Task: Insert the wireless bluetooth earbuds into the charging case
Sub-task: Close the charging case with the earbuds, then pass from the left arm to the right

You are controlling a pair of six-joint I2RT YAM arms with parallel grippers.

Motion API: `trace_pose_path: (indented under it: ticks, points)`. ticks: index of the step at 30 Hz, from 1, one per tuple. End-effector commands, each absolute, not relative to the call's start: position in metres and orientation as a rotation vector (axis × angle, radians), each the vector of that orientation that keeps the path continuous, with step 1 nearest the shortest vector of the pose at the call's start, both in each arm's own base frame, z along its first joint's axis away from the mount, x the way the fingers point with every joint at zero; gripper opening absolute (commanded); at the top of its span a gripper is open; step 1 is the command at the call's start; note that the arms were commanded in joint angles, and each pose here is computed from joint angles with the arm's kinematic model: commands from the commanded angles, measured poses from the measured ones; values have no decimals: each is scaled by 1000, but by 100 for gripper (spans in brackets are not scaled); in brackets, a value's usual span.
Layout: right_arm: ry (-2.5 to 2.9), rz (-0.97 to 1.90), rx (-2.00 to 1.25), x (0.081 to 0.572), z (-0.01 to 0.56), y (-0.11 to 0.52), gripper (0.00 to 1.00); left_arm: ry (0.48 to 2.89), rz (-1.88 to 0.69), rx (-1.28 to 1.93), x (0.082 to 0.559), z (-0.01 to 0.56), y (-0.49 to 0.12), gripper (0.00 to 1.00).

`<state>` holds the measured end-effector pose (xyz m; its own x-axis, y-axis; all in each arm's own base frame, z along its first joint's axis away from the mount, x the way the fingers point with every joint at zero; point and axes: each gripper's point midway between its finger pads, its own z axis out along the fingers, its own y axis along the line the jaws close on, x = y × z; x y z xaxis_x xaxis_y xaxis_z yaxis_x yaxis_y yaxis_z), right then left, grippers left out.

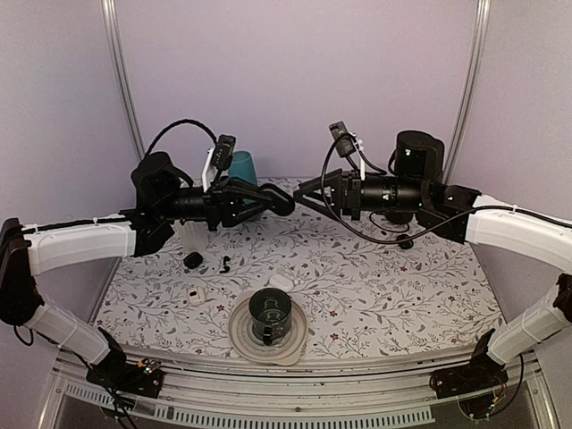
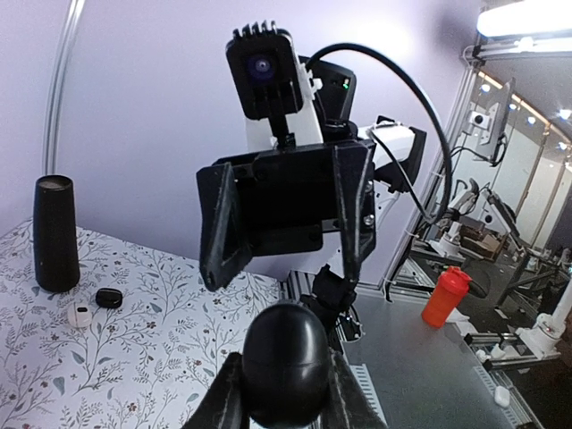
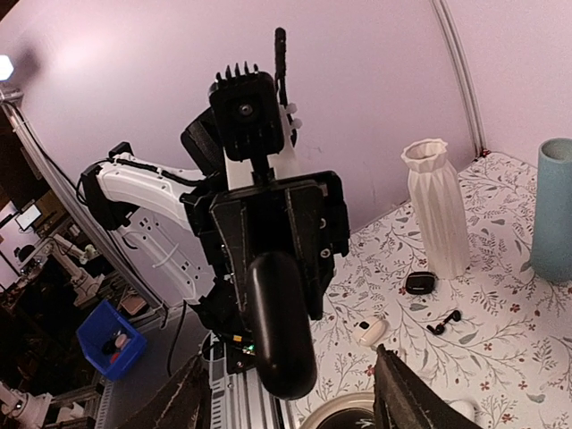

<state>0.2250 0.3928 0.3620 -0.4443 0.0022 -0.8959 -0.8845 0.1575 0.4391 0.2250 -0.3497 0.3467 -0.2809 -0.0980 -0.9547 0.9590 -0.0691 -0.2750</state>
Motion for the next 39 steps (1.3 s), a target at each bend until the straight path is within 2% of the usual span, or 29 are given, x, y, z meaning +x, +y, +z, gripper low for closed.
trace_pose_path:
  ticks: [1,16,25,27,30,33,39]
  points:
    - [1568,1418,-922,217,364,403,58,1306,-1513,961,235,350,-350,0]
    - [1589,1467,-912,222,355,416,30,1338,-1533,897,243,347,-355,0]
    - [1594,1482,-877,226,354,418,20,1353,-1544,889,244,343,-357,0]
    - [1599,1482,-872,226,353,418,11,1359,-1545,886,244,342,-357,0]
    - [1604,1483,-868,227,352,418,5,1383,-1535,866,248,338,-358,1]
    - [1613,1474,-847,229,350,416,4,1399,-1515,849,251,335,-357,11]
    - [1648,1453,-799,239,343,409,3,1439,-1451,800,260,330,-350,47]
